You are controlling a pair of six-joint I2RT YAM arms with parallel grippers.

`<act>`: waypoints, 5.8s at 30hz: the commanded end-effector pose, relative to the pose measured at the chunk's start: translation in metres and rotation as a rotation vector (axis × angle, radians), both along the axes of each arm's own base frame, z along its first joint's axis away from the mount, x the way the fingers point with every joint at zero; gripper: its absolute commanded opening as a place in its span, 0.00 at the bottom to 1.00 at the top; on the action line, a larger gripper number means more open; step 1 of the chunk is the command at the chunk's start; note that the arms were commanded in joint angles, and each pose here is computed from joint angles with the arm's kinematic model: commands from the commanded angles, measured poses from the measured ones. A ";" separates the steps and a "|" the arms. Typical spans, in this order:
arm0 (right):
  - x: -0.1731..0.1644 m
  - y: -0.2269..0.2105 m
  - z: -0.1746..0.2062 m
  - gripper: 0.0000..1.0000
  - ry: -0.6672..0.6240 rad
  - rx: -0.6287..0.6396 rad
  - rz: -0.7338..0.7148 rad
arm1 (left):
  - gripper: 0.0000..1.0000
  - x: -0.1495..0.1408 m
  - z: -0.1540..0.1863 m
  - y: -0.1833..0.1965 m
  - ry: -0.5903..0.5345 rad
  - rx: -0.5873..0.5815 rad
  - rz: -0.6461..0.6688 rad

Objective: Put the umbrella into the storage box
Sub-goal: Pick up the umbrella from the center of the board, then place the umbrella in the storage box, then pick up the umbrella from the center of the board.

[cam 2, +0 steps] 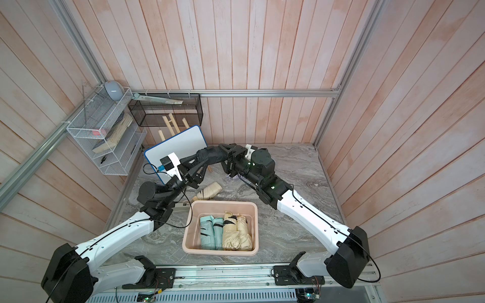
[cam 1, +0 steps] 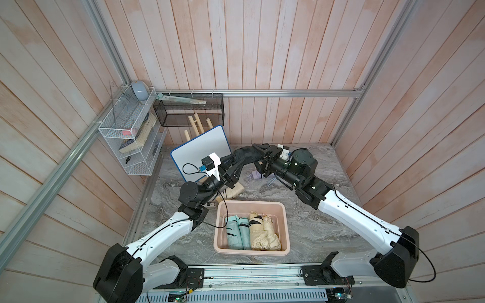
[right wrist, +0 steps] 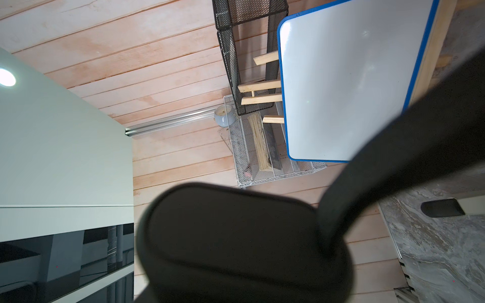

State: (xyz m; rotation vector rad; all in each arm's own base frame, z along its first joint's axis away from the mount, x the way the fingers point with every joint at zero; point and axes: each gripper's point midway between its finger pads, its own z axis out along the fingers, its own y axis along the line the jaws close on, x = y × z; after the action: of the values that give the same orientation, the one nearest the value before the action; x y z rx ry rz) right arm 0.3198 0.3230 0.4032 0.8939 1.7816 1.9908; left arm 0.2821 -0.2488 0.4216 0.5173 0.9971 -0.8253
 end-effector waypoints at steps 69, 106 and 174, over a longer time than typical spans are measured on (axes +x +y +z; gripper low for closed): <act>-0.152 0.051 -0.217 0.38 -0.088 -1.110 0.365 | 1.00 -0.121 -0.172 0.113 1.386 -0.053 0.204; -0.155 0.083 -0.213 0.84 -0.271 -1.114 0.489 | 1.00 -0.126 -0.196 0.100 1.459 0.076 0.181; 0.104 -0.126 -0.209 0.81 -0.315 -1.180 0.281 | 0.93 0.113 -0.289 0.046 1.123 1.112 0.212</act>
State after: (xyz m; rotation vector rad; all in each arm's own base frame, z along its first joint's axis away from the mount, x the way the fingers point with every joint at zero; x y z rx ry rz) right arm 0.4245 0.2026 0.1754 -0.0638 2.4313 0.7889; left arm 0.3987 -0.2041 0.1432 0.7360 2.5086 -0.2446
